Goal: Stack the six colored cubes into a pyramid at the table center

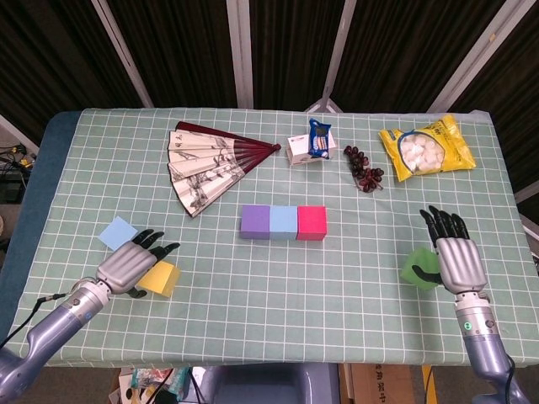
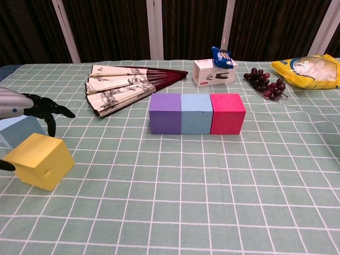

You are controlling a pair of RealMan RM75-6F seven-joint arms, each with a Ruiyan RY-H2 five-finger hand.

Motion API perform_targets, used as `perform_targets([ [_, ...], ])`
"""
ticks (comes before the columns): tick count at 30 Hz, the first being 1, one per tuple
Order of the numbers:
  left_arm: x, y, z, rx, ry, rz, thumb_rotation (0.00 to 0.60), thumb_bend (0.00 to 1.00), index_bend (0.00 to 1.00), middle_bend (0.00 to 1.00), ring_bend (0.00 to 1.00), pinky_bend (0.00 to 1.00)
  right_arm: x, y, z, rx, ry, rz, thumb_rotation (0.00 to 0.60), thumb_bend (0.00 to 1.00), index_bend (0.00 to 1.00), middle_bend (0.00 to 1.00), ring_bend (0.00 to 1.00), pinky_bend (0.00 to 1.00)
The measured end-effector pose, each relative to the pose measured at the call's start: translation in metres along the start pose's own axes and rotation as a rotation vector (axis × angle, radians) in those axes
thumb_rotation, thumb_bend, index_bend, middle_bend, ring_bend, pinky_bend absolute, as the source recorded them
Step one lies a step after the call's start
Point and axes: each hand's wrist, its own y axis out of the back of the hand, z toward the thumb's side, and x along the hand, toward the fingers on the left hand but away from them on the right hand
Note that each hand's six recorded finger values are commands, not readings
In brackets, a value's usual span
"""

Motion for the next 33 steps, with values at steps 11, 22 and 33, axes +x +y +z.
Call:
perform_targets([
  [11, 0.001, -0.004, 0.0, -0.004, 0.001, -0.004, 0.6, 0.13, 0.0, 0.33, 0.04, 0.0, 0.0, 0.0, 0.001, -0.011, 0.002, 0.001, 0.6, 0.21, 0.0, 0.02, 0.0, 0.0],
  [22, 0.002, -0.002, 0.003, -0.014, 0.003, 0.008, 0.6, 0.21, 0.0, 0.35, 0.05, 0.0, 0.001, 0.001, 0.003, -0.025, 0.005, 0.002, 0.6, 0.21, 0.0, 0.02, 0.0, 0.0],
  [33, 0.002, 0.028, 0.019, -0.072, -0.008, 0.062, 0.6, 0.23, 0.0, 0.38, 0.05, 0.0, 0.001, 0.005, 0.004, -0.044, 0.01, -0.007, 0.6, 0.21, 0.0, 0.02, 0.0, 0.0],
])
